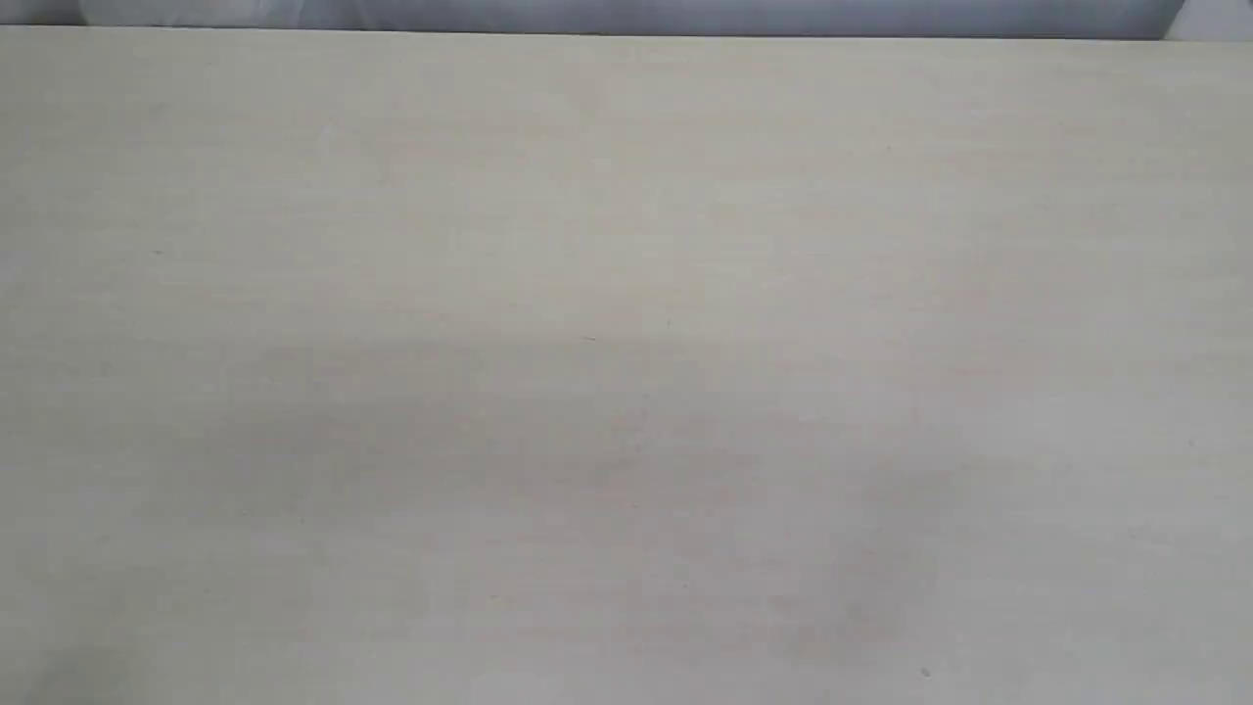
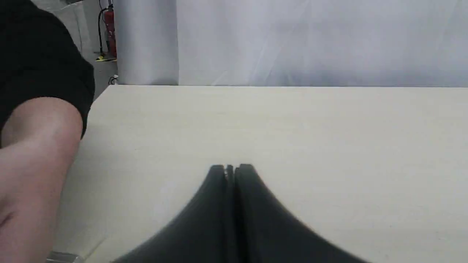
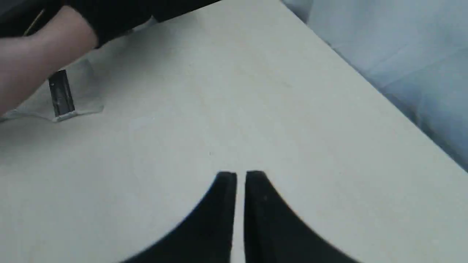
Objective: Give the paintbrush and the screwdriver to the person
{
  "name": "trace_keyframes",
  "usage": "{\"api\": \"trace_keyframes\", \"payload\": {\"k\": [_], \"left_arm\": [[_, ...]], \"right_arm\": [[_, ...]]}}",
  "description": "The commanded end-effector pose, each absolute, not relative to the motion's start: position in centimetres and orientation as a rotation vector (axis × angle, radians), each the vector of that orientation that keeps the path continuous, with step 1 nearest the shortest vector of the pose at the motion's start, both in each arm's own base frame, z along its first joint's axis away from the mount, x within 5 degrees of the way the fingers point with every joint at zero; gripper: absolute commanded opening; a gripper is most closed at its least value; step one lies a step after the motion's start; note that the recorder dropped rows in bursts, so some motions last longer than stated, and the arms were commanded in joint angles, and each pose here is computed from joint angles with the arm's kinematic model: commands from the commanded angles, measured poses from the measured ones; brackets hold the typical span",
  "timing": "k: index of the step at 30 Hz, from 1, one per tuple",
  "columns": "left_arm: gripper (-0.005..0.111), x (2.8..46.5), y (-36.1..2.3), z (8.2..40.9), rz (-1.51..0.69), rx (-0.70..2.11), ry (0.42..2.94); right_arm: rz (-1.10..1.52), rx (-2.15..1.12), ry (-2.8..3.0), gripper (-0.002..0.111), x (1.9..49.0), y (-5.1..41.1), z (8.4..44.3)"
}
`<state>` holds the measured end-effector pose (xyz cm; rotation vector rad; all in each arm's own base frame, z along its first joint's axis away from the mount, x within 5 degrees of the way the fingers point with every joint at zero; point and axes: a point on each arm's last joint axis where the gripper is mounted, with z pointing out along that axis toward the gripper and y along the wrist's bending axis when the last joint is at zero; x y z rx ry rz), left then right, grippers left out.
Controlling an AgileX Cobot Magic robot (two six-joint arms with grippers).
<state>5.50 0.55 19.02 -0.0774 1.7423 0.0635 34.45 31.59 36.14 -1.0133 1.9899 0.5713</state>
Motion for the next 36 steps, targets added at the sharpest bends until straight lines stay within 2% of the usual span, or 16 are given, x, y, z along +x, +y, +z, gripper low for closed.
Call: {"api": "trace_keyframes", "payload": {"k": [1, 6, 10, 29, 36], "left_arm": [[0.000, 5.5, 0.5, 19.1, 0.054, -0.076, 1.731], [0.000, 5.5, 0.5, 19.1, 0.054, -0.076, 1.731], [0.000, 5.5, 0.5, 19.1, 0.057, -0.074, 1.729], [0.000, 5.5, 0.5, 19.1, 0.057, -0.074, 1.731], [0.000, 5.5, 0.5, 19.1, 0.055, -0.075, 1.731]], "right_arm": [[0.544, -0.992, 2.001, 0.004, 33.6, 29.1, 37.9], [0.488, -0.895, 1.937, 0.004, 31.9, 25.0, 39.3], [0.461, -0.848, 1.915, 0.004, 29.7, 22.4, 39.1], [0.446, -0.546, 1.679, 0.004, 15.9, 11.2, 34.0], [0.370, -0.606, 1.605, 0.004, 12.9, 9.0, 32.1]]}}
